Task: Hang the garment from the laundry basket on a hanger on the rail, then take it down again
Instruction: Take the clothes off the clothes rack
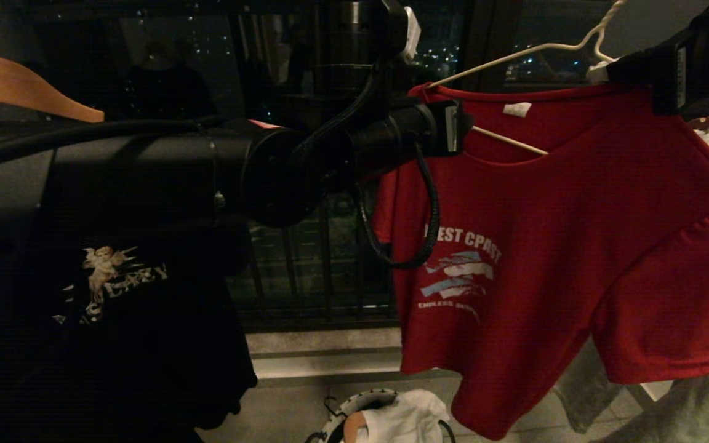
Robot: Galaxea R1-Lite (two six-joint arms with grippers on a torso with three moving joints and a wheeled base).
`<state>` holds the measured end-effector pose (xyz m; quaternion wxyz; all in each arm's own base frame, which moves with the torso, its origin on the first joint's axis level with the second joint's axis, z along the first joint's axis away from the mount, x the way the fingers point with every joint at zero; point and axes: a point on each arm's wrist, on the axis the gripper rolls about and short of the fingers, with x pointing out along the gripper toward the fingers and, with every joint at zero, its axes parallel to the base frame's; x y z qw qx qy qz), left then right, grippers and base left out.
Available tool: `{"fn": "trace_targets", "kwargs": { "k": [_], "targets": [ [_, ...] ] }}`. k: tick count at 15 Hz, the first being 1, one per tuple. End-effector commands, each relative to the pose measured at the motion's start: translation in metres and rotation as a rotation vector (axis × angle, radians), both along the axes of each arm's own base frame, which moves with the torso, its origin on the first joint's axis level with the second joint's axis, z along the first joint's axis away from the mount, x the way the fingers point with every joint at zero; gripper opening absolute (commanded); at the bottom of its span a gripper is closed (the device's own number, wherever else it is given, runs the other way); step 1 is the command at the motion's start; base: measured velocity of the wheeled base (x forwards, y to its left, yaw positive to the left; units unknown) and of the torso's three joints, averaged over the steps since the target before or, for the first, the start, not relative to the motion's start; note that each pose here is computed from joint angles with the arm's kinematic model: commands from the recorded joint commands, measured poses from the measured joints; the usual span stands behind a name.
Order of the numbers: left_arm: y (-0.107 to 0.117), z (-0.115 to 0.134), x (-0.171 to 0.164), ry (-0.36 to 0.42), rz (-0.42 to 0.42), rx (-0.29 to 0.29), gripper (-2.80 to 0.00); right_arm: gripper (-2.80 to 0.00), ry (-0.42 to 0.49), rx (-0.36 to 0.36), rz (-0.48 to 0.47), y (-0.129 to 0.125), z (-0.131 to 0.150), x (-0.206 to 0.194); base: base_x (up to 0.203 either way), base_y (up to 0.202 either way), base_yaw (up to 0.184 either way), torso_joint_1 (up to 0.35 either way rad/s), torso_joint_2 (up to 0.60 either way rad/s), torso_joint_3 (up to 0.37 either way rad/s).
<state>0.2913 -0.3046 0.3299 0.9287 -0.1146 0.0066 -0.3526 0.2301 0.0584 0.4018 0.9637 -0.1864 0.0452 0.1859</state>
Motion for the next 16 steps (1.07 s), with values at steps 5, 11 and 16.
{"fn": "trace_targets", "kwargs": {
  "k": [5,11,16],
  "targets": [
    [0.003,-0.015,0.026,-0.041,0.059,0.025,0.0,-2.8,-0.012,-0.001,0.017,0.003,0.003,-0.004,0.0,0.0,0.0,0.0,0.0,0.0],
    [-0.009,-0.038,0.041,-0.091,0.136,0.093,0.0,-2.8,-0.025,-0.011,0.027,0.004,0.005,-0.006,0.0,0.0,0.0,0.0,0.0,0.0],
    [-0.008,-0.033,0.044,-0.137,0.163,0.065,0.0,-2.8,-0.029,-0.01,0.036,0.005,0.006,-0.008,0.0,0.0,0.0,0.0,0.0,0.0]
  ]
}}
